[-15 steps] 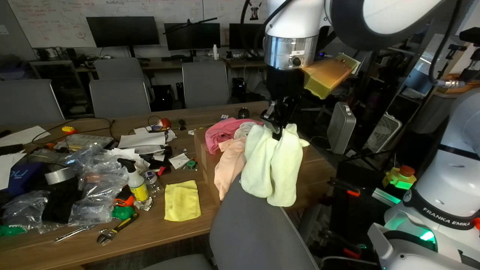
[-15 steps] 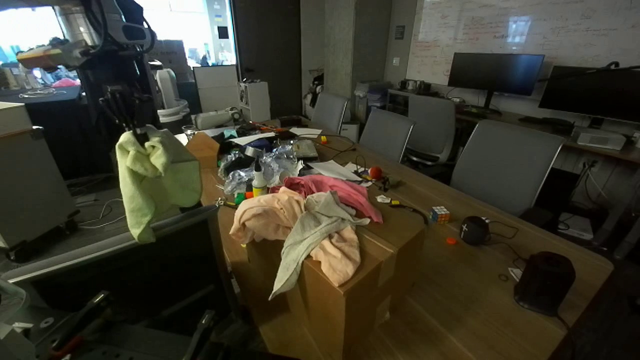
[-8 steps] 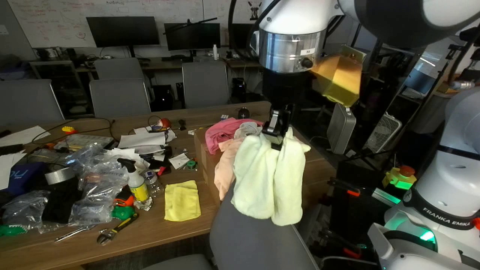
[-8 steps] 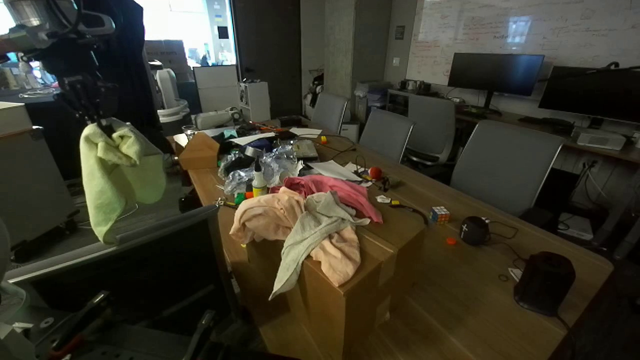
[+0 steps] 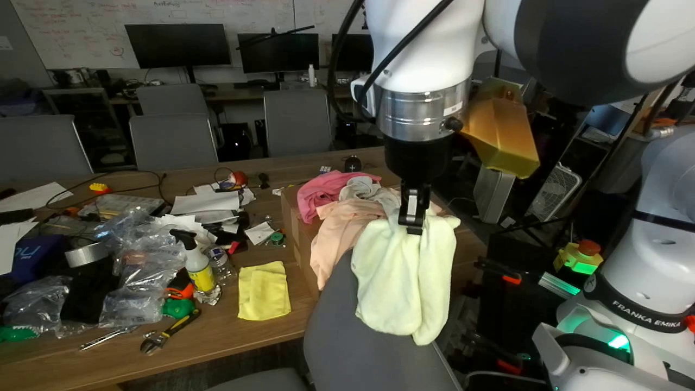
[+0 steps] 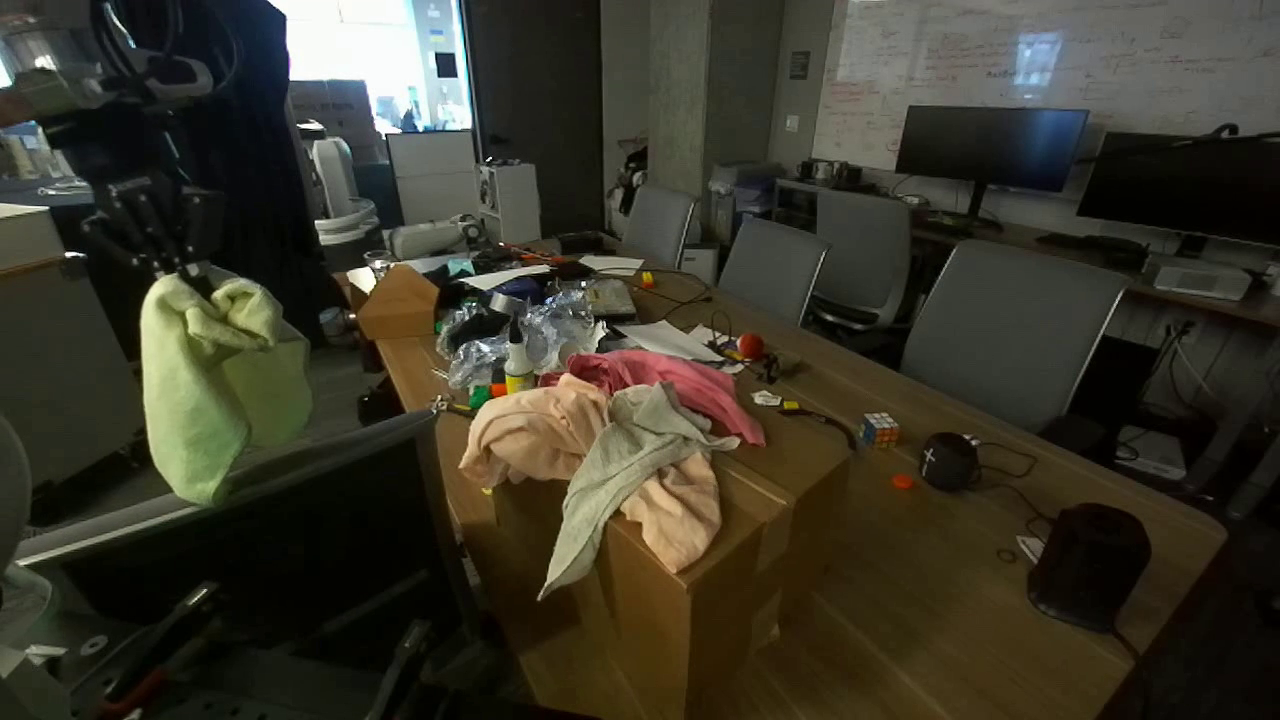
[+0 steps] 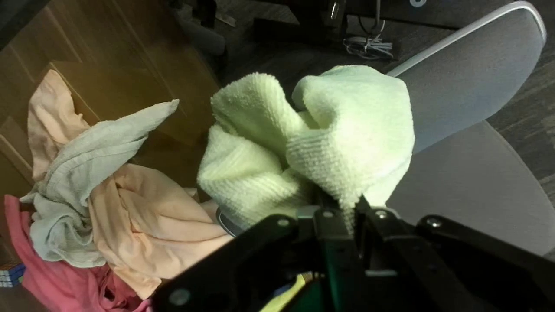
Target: Put the green and white towel and peach shirt on the backrest of the chair
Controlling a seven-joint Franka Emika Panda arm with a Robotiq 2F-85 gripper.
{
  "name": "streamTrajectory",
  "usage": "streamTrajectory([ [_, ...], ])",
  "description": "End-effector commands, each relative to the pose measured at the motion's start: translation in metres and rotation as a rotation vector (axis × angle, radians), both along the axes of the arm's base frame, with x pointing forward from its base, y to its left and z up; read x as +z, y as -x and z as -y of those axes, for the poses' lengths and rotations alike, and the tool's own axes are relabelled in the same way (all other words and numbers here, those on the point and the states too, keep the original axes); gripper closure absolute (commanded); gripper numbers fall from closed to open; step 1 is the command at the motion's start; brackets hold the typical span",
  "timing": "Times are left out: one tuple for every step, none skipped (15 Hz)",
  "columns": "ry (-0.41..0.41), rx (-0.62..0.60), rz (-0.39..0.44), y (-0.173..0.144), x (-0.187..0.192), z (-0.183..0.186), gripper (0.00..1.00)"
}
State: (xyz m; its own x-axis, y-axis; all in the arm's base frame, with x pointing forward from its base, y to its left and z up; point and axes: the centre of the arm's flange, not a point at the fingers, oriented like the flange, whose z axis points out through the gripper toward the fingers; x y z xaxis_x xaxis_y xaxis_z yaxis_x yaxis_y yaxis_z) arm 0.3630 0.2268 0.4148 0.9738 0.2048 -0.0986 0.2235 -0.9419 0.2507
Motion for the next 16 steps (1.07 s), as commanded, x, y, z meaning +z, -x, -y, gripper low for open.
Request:
streamTrajectory([
  [0.040, 0.057, -0.013, -0.006, -0.001, -0.019, 0.96],
  [0.038, 0.065, -0.019, -0.008, -0.003, -0.023, 0.96],
  [0.041, 0.070, -0.037, -0.009, -0.007, -0.026, 0.96],
  [0.044, 0.073, -0.043, -0.010, -0.012, -0.028, 0.96],
  [0.045, 0.074, -0.051, -0.012, -0.017, -0.030, 0.96],
  [0.047, 0.076, -0.057, -0.014, -0.024, -0.030, 0.96],
  [0.044, 0.069, -0.066, -0.018, -0.031, -0.029, 0.96],
  [0.041, 0.057, -0.072, -0.022, -0.037, -0.027, 0.96],
  [0.032, 0.040, -0.100, -0.027, -0.044, -0.023, 0.96],
  [0.026, 0.024, -0.116, -0.032, -0.051, -0.020, 0.96],
  [0.020, 0.001, -0.127, -0.038, -0.058, -0.014, 0.96],
  [0.012, -0.019, -0.154, -0.044, -0.064, -0.009, 0.96],
  [0.006, -0.043, -0.164, -0.050, -0.070, -0.003, 0.96],
  [-0.002, -0.066, -0.177, -0.057, -0.077, 0.003, 0.96],
  [-0.017, -0.087, -0.185, -0.062, -0.081, 0.007, 0.96],
  [-0.029, -0.111, -0.198, -0.068, -0.089, 0.012, 0.96],
])
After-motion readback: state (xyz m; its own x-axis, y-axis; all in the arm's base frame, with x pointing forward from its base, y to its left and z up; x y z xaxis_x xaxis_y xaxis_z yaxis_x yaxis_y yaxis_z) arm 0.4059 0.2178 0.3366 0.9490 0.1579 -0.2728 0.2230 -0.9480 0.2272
